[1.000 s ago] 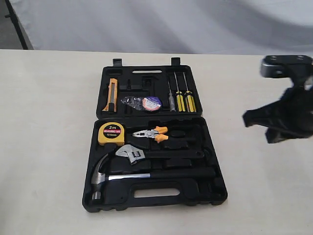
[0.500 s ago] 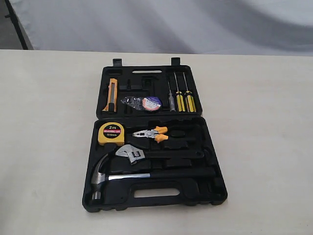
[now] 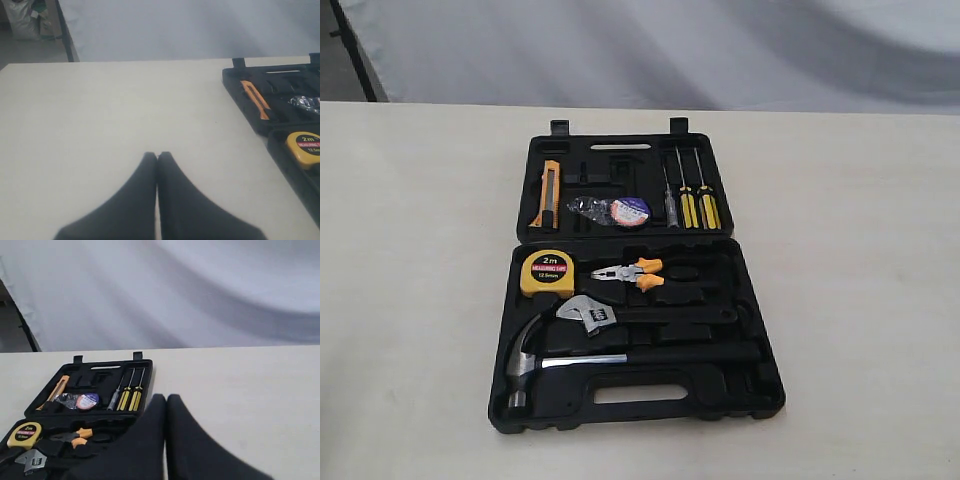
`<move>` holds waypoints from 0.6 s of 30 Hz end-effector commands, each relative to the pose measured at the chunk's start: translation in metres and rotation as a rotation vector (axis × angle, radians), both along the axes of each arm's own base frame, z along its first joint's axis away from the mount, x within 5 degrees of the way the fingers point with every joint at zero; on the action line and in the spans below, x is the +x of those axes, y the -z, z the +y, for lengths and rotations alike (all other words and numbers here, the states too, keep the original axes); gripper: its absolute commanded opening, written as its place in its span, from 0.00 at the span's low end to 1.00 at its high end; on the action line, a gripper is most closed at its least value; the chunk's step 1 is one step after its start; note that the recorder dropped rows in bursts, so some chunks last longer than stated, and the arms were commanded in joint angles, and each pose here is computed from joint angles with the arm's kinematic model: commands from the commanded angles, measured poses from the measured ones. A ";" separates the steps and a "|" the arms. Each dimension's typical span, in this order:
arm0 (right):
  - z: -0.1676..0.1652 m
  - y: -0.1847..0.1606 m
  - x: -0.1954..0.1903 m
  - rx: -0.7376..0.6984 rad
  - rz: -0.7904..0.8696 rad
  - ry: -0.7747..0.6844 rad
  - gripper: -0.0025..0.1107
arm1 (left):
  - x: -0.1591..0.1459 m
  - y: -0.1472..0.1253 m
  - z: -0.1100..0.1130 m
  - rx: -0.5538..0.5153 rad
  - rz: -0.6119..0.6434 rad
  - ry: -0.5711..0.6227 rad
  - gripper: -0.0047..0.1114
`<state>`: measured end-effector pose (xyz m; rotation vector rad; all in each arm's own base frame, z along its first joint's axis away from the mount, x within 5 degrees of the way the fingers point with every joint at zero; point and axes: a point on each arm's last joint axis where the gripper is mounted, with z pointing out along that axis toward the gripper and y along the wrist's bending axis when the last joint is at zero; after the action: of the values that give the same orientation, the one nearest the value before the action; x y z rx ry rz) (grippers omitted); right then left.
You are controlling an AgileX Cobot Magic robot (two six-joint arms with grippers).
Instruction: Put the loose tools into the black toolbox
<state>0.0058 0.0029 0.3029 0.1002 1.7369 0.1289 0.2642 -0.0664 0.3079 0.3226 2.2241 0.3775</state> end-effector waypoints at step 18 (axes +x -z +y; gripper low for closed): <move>-0.005 0.100 0.044 -0.113 0.063 0.040 0.02 | -0.002 0.001 0.000 -0.027 -0.005 -0.001 0.05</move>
<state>0.0484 -0.0016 0.2134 0.0744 1.7868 0.0317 0.2642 -0.0664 0.3079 0.3226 2.2241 0.3775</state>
